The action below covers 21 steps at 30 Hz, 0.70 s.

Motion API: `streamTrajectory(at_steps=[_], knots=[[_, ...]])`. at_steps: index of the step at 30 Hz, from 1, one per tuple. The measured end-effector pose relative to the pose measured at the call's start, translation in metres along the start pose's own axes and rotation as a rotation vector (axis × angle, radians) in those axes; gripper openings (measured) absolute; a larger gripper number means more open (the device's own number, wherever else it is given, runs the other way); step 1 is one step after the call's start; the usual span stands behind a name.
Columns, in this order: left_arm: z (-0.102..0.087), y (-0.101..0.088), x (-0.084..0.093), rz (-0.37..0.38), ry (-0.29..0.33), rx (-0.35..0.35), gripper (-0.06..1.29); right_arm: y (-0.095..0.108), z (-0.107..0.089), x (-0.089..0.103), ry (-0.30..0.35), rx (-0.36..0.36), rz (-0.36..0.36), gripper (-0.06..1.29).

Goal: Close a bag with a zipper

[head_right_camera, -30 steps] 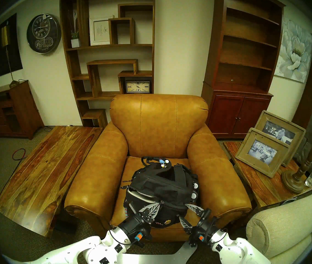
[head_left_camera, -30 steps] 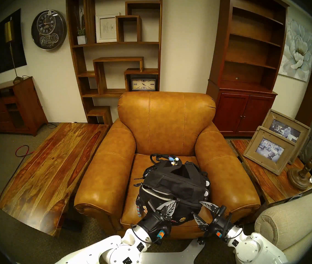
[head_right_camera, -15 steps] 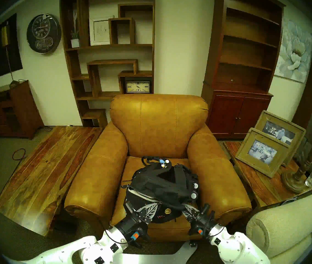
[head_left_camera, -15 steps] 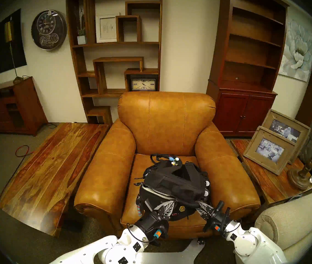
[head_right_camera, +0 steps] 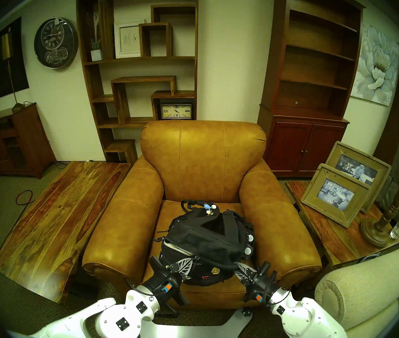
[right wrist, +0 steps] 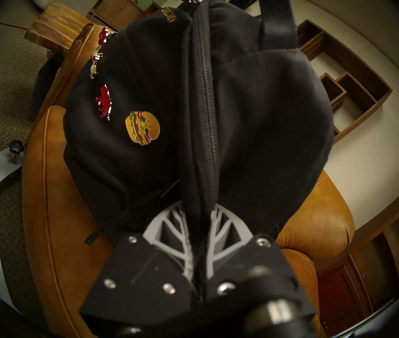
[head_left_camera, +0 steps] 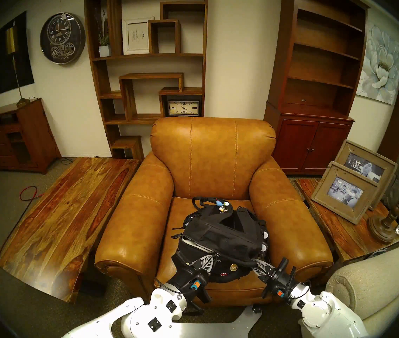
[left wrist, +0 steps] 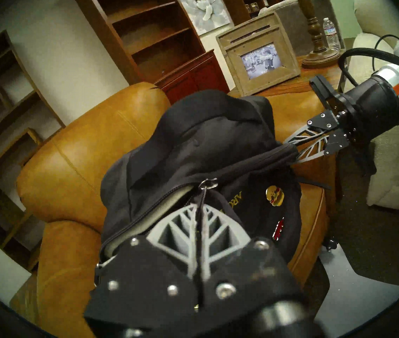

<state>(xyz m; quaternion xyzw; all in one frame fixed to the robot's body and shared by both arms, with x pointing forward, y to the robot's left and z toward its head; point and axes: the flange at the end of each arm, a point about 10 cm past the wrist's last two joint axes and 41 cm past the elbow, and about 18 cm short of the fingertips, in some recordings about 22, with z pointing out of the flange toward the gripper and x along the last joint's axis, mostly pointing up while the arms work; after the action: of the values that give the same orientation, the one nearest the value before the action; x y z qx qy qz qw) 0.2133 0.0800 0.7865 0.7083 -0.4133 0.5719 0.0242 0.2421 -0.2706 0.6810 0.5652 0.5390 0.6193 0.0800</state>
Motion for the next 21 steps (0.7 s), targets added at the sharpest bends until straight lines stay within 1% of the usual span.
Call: streamTrajectory(at_steps=[7, 9, 13, 16, 21], knots=[[-0.002, -0.005, 0.000, -0.091, -0.056, 0.051, 0.01, 0.000, -0.001, 0.000, 0.002, -0.003, -0.005, 0.04], [-0.003, -0.006, -0.001, -0.098, -0.059, 0.054, 0.01, 0.000, -0.001, -0.001, 0.002, -0.003, -0.005, 0.04], [-0.005, -0.019, -0.006, -0.150, -0.079, 0.073, 0.01, -0.002, -0.003, -0.002, -0.003, -0.004, -0.005, 0.04], [-0.007, -0.024, -0.008, -0.168, -0.082, 0.074, 0.01, -0.002, -0.004, -0.002, -0.003, -0.003, -0.005, 0.04], [-0.012, -0.038, -0.013, -0.224, -0.092, 0.064, 0.01, -0.003, -0.004, -0.002, -0.002, -0.004, -0.008, 0.04]])
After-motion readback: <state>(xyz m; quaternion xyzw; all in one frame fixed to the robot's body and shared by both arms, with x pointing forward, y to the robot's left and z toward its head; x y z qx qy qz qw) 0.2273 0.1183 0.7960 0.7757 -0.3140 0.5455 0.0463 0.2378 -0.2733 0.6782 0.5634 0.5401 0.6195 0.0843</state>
